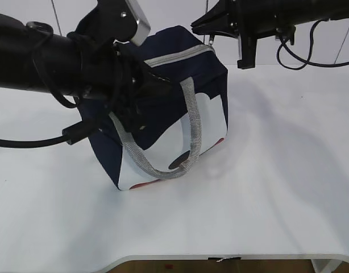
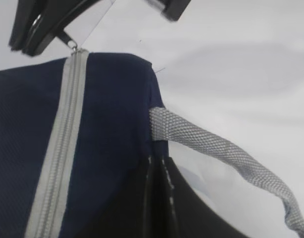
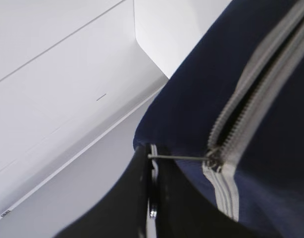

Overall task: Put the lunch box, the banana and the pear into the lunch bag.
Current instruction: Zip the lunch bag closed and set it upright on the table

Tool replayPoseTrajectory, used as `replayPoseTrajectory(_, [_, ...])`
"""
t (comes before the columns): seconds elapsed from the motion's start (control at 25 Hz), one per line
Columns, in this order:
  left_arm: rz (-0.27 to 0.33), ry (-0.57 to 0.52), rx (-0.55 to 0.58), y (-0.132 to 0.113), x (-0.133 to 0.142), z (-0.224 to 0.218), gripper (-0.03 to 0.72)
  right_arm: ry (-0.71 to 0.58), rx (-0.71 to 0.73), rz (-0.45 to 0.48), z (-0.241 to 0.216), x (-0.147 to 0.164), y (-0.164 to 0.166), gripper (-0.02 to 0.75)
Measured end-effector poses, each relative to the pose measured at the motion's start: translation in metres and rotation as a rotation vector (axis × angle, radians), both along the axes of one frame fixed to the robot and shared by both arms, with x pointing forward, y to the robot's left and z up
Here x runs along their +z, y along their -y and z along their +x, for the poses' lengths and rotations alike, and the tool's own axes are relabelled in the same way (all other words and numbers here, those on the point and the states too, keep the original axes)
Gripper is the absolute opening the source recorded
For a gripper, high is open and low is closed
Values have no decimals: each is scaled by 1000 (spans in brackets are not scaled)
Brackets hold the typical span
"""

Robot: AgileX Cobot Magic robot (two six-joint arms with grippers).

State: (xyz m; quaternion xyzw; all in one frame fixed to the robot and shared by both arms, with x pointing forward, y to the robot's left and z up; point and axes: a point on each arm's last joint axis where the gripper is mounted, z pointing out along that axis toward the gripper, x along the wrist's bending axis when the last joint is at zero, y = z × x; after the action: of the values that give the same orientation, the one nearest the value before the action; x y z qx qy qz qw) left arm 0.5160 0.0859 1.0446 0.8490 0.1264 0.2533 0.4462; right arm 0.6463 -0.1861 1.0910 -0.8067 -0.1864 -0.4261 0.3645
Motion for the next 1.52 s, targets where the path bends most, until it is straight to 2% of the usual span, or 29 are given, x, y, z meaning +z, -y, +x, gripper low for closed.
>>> replayPoseTrajectory(0.24, [13, 33, 61, -5, 3, 3, -8, -5, -26, 1, 3, -2, 18, 6])
replayPoseTrajectory(0.4, [12, 54, 83, -7, 8, 2, -8, -7, -13, -38, 3, -6, 25, 6])
replayPoseTrajectory(0.76, [16, 55, 91, -9, 7, 2, -8, -71, -61, -57, 10, -40, 34, 6])
replayPoseTrajectory(0.96, [17, 56, 94, -9, 7, 2, -8, -110, -92, -11, 8, -72, 35, 6])
replayPoseTrajectory(1.28, [20, 61, 106, -10, 7, 3, -8, -136, -183, 130, 2, -115, 36, 6])
replayPoseTrajectory(1.52, [31, 75, 139, -12, 7, 5, -8, -187, -199, 156, -4, -133, 36, 6])
